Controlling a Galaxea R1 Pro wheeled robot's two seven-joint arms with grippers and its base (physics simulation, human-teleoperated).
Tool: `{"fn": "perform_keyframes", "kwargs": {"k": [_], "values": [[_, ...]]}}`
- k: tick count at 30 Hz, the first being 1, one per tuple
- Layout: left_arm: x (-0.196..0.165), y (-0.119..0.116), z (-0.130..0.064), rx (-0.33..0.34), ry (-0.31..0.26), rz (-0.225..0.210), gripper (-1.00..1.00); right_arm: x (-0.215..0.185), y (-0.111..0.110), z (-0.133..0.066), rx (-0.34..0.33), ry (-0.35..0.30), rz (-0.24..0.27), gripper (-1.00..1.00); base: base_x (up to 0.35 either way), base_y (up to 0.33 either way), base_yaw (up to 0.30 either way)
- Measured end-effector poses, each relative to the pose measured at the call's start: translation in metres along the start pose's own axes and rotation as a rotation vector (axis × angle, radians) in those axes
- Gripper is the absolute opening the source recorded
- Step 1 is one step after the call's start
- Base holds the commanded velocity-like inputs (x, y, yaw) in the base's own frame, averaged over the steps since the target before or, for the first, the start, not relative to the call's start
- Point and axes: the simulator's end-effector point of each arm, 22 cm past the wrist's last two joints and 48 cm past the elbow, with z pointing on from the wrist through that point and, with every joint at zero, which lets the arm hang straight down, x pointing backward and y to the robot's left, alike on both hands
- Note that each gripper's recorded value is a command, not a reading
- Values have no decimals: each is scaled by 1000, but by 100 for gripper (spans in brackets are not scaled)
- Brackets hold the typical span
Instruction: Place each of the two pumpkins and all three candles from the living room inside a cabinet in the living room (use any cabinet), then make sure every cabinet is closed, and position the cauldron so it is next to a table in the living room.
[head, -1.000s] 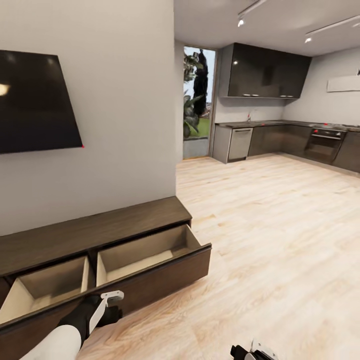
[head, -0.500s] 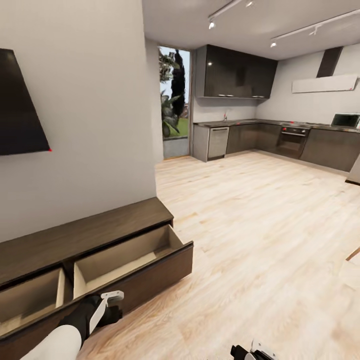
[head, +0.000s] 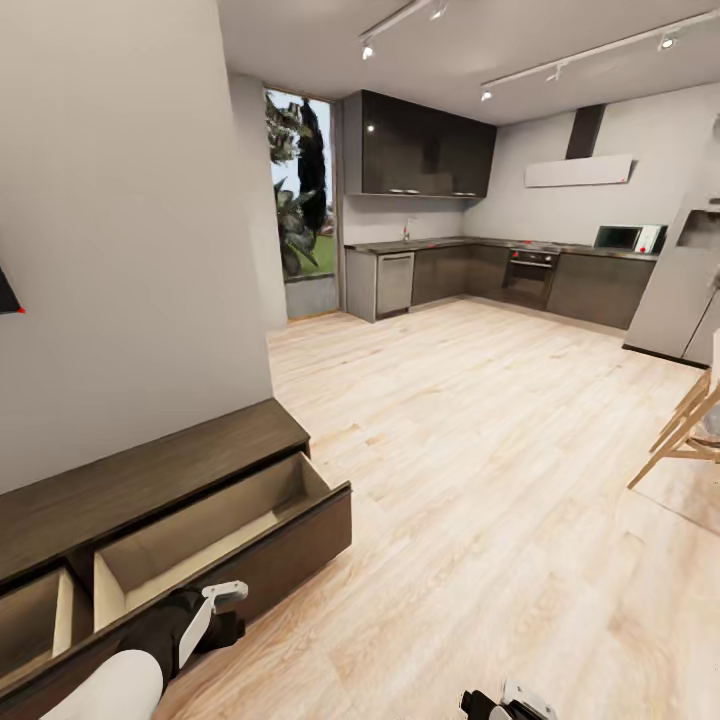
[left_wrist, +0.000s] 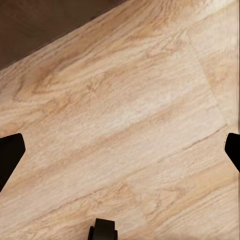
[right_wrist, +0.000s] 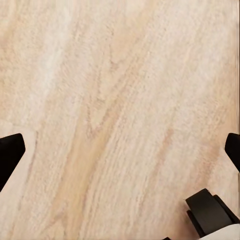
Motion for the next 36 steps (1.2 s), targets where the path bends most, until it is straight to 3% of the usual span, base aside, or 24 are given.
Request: {"fn": "perform_keyframes", "kwargs": {"k": [23,36], "values": [[0,1,0,-1,0,1,100,0,0,0,1,0,0,100,0,0,-272],[1,-5,0,4,1,4,100,4,-14,4,31,-13,13,100,0,0,-272]]}}
